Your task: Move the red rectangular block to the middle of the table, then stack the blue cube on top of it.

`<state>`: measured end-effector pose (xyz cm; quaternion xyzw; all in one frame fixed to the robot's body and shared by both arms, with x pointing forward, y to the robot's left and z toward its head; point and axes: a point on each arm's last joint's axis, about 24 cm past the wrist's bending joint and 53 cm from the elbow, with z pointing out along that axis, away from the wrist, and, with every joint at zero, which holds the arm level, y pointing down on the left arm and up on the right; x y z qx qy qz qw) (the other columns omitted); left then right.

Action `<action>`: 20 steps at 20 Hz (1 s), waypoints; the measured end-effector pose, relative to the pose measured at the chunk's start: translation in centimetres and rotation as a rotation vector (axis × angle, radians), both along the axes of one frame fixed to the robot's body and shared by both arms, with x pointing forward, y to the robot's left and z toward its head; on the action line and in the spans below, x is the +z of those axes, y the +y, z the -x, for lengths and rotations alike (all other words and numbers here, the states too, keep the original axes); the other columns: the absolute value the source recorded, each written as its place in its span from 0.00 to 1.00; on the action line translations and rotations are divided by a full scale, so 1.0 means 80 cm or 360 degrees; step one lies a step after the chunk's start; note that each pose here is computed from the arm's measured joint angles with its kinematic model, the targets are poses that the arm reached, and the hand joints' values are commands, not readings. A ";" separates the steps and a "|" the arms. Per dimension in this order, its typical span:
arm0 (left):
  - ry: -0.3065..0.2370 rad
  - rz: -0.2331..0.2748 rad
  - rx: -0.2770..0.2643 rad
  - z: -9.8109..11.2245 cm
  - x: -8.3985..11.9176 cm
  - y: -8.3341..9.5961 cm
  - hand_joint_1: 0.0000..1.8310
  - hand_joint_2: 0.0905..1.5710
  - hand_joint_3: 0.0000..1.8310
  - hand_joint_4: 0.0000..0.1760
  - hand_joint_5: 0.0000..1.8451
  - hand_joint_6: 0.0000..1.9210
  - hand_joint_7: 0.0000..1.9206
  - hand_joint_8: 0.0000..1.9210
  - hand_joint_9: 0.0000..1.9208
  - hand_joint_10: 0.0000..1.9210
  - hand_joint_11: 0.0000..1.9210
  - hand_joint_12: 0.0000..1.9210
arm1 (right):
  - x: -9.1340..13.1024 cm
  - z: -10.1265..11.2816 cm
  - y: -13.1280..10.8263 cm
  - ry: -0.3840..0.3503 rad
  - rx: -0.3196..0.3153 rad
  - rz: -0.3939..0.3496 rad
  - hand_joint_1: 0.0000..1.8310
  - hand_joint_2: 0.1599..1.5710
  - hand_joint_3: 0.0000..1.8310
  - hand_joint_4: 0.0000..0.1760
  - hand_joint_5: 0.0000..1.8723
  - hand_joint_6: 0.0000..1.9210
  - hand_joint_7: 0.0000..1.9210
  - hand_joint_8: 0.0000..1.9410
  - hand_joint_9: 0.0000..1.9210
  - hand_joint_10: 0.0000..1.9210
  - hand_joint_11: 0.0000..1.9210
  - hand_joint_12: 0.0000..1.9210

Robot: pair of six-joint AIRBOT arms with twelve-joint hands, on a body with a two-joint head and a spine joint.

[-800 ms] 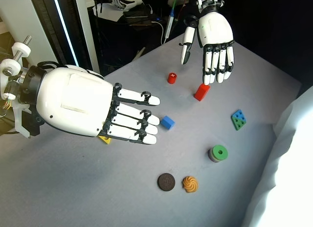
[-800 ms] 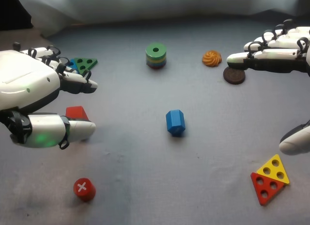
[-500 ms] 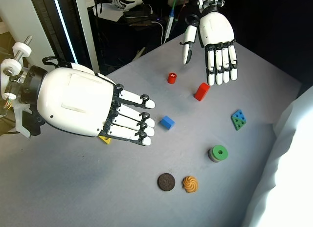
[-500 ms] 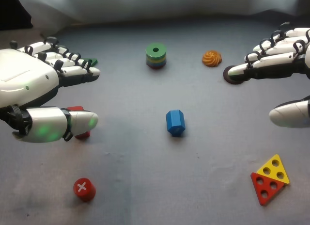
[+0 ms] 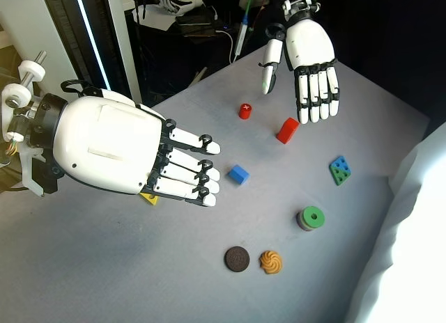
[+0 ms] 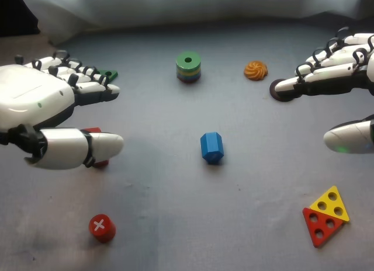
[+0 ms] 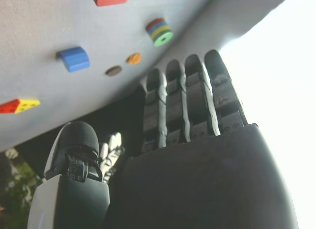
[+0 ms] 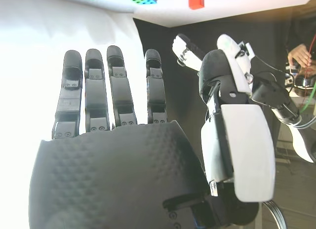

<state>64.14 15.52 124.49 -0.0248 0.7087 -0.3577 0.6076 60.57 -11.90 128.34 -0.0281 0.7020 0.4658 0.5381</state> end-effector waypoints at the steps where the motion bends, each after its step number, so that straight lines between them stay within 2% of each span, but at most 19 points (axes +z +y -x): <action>1: -0.0001 0.0002 0.0003 -0.004 -0.001 0.000 0.04 0.71 0.00 0.00 0.14 0.00 0.10 0.00 0.07 0.00 0.00 0.18 | 0.000 0.000 0.000 0.0000 0.0000 0.0000 0.13 0.77 0.00 0.00 0.13 0.00 0.13 0.00 0.10 0.00 0.00 0.25; 2: -0.0008 0.0009 0.0011 -0.008 -0.002 0.000 0.05 0.68 0.00 0.00 0.15 0.00 0.10 0.00 0.07 0.00 0.00 0.20 | 0.000 0.000 0.000 0.0000 0.0000 0.0000 0.14 0.77 0.00 0.00 0.14 0.00 0.13 0.00 0.11 0.00 0.00 0.26; 4: -0.0028 0.0053 0.0032 -0.014 -0.004 0.000 0.15 0.64 0.00 0.00 0.15 0.00 0.09 0.00 0.05 0.00 0.00 0.18 | 0.000 0.000 0.000 0.0001 0.0000 0.0001 0.14 0.77 0.00 0.00 0.14 0.00 0.14 0.00 0.11 0.00 0.00 0.27; 6: -0.0010 0.0083 0.0035 -0.015 -0.013 -0.004 0.32 0.62 0.00 0.00 0.11 0.00 0.08 0.00 0.05 0.00 0.00 0.19 | -0.001 0.001 0.001 0.0002 0.0004 0.0001 0.15 0.77 0.00 0.00 0.13 0.00 0.13 0.00 0.11 0.00 0.00 0.25; 8: 0.0008 0.0085 0.0036 -0.012 -0.026 -0.007 0.48 0.58 0.00 0.00 0.18 0.01 0.12 0.01 0.09 0.01 0.00 0.30 | -0.001 0.001 0.001 0.0002 0.0004 0.0000 0.17 0.77 0.00 0.00 0.14 0.00 0.14 0.00 0.12 0.00 0.00 0.28; 10: 0.0024 0.0084 0.0048 -0.013 -0.033 -0.003 0.54 0.56 0.00 0.00 0.24 0.02 0.15 0.01 0.12 0.01 0.00 0.33 | -0.001 0.001 0.001 0.0002 0.0004 0.0001 0.20 0.76 0.00 0.00 0.14 0.00 0.14 0.00 0.12 0.00 0.00 0.28; 13: 0.0033 0.0073 0.0083 -0.021 -0.041 0.008 0.59 0.57 0.00 0.00 0.28 0.01 0.18 0.00 0.12 0.00 0.00 0.27 | -0.001 0.002 0.002 0.0002 0.0007 0.0000 0.25 0.74 0.00 0.00 0.13 0.00 0.14 0.00 0.12 0.00 0.00 0.29; 14: 0.0036 0.0074 0.0090 -0.025 -0.045 0.010 0.60 0.56 0.00 0.04 0.29 0.01 0.18 0.00 0.12 0.00 0.00 0.24 | -0.001 0.002 0.002 0.0003 0.0007 0.0001 0.28 0.73 0.00 0.00 0.14 0.00 0.14 0.00 0.12 0.00 0.00 0.30; 16: 0.0040 0.0084 0.0074 -0.030 -0.050 0.001 0.62 0.56 0.00 0.06 0.30 0.00 0.19 0.00 0.12 0.00 0.00 0.23 | -0.001 0.002 0.003 0.0002 0.0010 -0.0001 0.30 0.71 0.00 0.00 0.14 0.00 0.14 0.00 0.12 0.00 0.00 0.30; 17: 0.0038 0.0085 0.0064 -0.032 -0.052 -0.003 0.62 0.56 0.00 0.10 0.30 0.01 0.19 0.00 0.12 0.00 0.00 0.22 | -0.001 0.002 0.003 0.0002 0.0010 -0.0001 0.32 0.70 0.00 0.00 0.14 0.00 0.15 0.00 0.13 0.00 0.00 0.30; 20: 0.0030 0.0102 0.0057 -0.041 -0.053 -0.010 0.62 0.56 0.00 0.06 0.30 0.00 0.19 0.00 0.13 0.00 0.00 0.23 | 0.000 0.002 0.003 0.0002 0.0010 -0.0001 0.33 0.70 0.00 0.00 0.14 0.00 0.15 0.00 0.13 0.00 0.00 0.32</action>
